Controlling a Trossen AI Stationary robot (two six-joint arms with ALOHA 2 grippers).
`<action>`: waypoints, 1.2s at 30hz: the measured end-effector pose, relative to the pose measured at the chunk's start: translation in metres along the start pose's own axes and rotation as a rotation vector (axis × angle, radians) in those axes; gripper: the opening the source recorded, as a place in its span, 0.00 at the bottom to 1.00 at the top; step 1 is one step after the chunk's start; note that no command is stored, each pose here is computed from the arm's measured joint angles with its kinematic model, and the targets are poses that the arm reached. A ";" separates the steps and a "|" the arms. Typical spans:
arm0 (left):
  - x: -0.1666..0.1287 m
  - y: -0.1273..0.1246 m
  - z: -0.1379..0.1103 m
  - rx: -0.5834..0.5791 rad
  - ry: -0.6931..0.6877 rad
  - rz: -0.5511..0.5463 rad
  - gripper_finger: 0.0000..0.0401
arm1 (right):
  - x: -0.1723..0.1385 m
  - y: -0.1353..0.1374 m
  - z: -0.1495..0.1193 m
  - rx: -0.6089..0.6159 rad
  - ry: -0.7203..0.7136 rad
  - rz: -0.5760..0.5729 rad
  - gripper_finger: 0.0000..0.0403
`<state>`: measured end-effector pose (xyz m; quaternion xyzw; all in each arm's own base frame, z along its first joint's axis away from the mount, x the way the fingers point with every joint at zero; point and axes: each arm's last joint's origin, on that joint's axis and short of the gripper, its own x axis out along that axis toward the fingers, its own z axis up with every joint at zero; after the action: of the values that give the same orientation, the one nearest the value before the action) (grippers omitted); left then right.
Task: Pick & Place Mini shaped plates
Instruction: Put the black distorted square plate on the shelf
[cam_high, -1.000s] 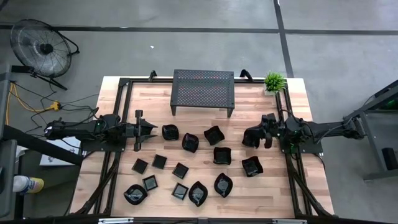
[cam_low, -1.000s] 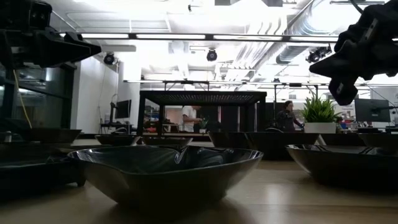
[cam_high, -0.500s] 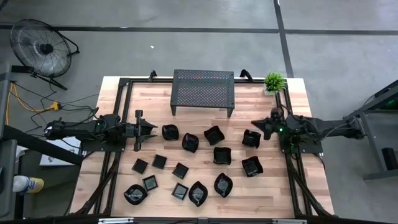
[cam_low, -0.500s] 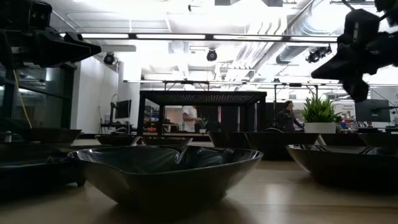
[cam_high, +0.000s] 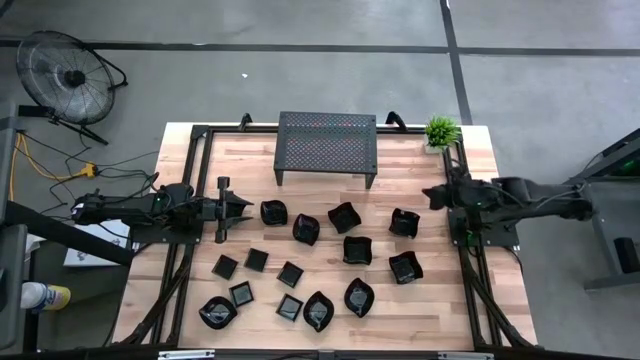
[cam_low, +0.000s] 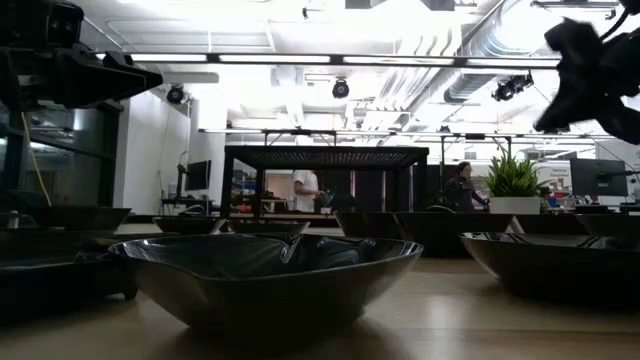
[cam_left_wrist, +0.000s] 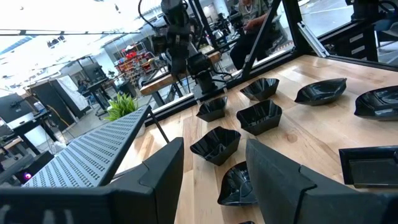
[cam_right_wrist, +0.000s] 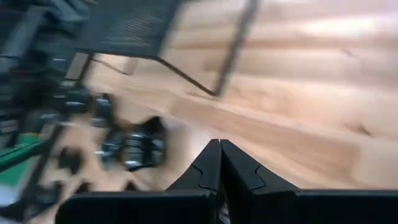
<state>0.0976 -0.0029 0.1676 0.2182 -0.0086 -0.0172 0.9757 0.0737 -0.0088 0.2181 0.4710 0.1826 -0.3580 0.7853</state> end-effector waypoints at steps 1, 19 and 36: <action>0.000 0.000 0.000 0.000 0.000 0.000 0.42 | 0.003 0.001 -0.001 0.011 0.024 -0.040 0.00; 0.000 0.000 0.000 0.000 0.000 0.000 0.42 | 0.043 0.050 -0.011 -0.198 0.258 -0.188 0.01; 0.000 0.000 0.000 0.000 0.000 0.000 0.42 | 0.062 0.059 -0.027 0.065 0.527 -0.220 0.02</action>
<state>0.0976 -0.0029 0.1676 0.2183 -0.0087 -0.0170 0.9757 0.1599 0.0084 0.2022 0.5502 0.4187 -0.3122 0.6516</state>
